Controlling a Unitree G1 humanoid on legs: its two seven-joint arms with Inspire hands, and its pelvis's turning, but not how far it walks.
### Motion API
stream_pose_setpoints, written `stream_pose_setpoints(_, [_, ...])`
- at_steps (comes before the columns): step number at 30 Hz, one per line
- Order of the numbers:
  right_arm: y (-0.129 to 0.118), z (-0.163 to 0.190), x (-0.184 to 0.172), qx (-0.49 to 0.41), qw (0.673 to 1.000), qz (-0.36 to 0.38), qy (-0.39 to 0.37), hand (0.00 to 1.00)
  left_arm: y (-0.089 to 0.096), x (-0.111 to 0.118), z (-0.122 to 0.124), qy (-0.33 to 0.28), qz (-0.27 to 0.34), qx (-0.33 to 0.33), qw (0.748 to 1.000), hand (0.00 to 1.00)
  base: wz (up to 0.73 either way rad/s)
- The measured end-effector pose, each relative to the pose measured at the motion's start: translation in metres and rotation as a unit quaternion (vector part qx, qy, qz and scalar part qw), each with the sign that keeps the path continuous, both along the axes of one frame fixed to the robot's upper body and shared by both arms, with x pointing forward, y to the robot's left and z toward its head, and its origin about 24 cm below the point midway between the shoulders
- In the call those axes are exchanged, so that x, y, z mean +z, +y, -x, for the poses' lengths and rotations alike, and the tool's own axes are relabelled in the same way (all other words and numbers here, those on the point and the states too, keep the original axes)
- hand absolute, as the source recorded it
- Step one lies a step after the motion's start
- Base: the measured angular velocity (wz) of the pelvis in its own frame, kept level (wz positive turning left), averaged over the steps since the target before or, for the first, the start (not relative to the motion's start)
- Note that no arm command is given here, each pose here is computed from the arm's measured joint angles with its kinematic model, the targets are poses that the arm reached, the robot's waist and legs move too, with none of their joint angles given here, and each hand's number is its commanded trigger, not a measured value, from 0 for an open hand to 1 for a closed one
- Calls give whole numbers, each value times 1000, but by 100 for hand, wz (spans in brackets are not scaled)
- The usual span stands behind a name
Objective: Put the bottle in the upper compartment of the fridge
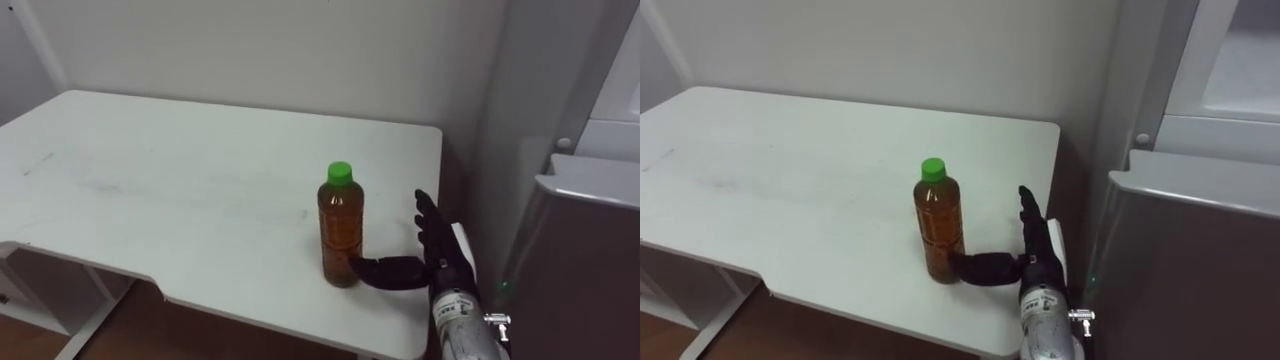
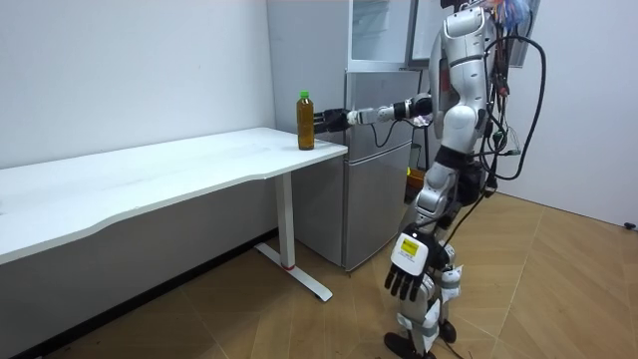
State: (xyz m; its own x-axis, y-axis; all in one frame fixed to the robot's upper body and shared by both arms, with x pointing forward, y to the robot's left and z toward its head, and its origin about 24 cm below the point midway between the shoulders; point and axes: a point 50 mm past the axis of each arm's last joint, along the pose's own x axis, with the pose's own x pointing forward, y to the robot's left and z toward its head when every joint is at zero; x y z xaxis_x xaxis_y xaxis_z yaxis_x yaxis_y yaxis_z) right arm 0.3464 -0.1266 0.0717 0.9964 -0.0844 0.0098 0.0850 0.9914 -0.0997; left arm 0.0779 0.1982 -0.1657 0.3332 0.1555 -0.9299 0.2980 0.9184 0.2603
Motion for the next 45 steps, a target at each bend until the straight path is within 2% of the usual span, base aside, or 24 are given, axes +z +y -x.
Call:
stream_pose_setpoints(7, [15,-6,13,48,999,4,-17,0,3,-1,0,5,0,18,1000,0,0])
stream_pose_setpoints(30, [22,-5,12,107,994,9,-8,0,4,-1,1,-6,-6,31,999,0,1])
stream_pose_setpoints(35, [20,-6,8,103,995,10,0,0,3,-1,2,-6,-6,30,1000,0,7])
stream_pose_setpoints(40, [5,-5,-18,79,995,3,58,0,2,0,2,-13,0,32,999,0,5])
stream_pose_setpoints(45, [-4,-8,-14,70,997,-1,35,0,0,0,2,-15,5,34,999,0,1])
